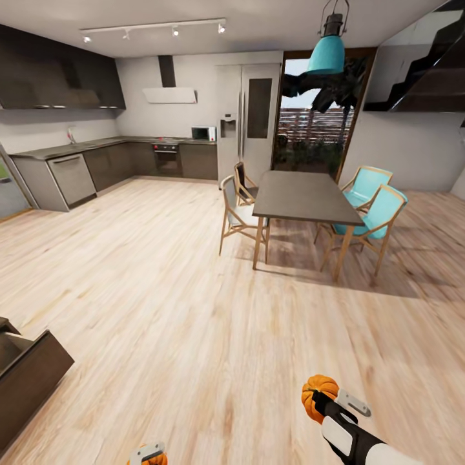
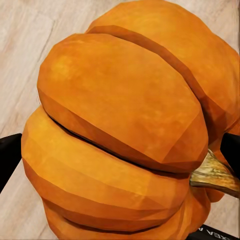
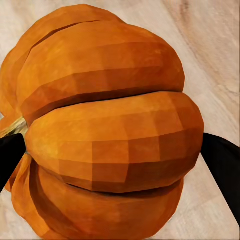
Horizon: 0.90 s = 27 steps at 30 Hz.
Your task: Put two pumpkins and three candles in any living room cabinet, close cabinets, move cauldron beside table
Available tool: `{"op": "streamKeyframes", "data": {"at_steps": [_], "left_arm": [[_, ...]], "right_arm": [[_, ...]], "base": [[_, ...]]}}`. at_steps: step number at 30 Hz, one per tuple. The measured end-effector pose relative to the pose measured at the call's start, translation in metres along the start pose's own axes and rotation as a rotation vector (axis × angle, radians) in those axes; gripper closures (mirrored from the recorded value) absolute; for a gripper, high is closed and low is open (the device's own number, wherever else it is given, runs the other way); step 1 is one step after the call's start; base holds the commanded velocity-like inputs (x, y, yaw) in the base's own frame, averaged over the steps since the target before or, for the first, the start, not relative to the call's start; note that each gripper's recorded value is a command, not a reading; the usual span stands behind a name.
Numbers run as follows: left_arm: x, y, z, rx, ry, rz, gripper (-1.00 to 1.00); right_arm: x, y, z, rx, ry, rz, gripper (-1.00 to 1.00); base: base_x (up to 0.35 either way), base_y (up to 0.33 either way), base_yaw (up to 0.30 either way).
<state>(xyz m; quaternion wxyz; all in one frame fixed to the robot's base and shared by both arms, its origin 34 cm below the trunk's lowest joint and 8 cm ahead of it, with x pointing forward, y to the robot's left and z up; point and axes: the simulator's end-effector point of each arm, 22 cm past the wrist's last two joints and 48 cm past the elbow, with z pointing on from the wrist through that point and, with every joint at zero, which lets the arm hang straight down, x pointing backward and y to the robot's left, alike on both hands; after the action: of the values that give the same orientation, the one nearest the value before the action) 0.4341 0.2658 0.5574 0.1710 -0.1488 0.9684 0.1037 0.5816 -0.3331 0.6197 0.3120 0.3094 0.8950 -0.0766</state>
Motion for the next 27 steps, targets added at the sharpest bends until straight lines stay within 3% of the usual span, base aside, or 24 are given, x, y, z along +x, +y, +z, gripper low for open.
{"op": "streamKeyframes", "data": {"at_steps": [27], "left_arm": [[0.0000, 0.0000, 0.0000, 0.000, 0.000, 0.000, 1.00]], "right_arm": [[0.0002, 0.0000, 0.0000, 0.000, 0.001, 0.000, 1.00]], "base": [[0.321, -0.074, 0.000]]}}
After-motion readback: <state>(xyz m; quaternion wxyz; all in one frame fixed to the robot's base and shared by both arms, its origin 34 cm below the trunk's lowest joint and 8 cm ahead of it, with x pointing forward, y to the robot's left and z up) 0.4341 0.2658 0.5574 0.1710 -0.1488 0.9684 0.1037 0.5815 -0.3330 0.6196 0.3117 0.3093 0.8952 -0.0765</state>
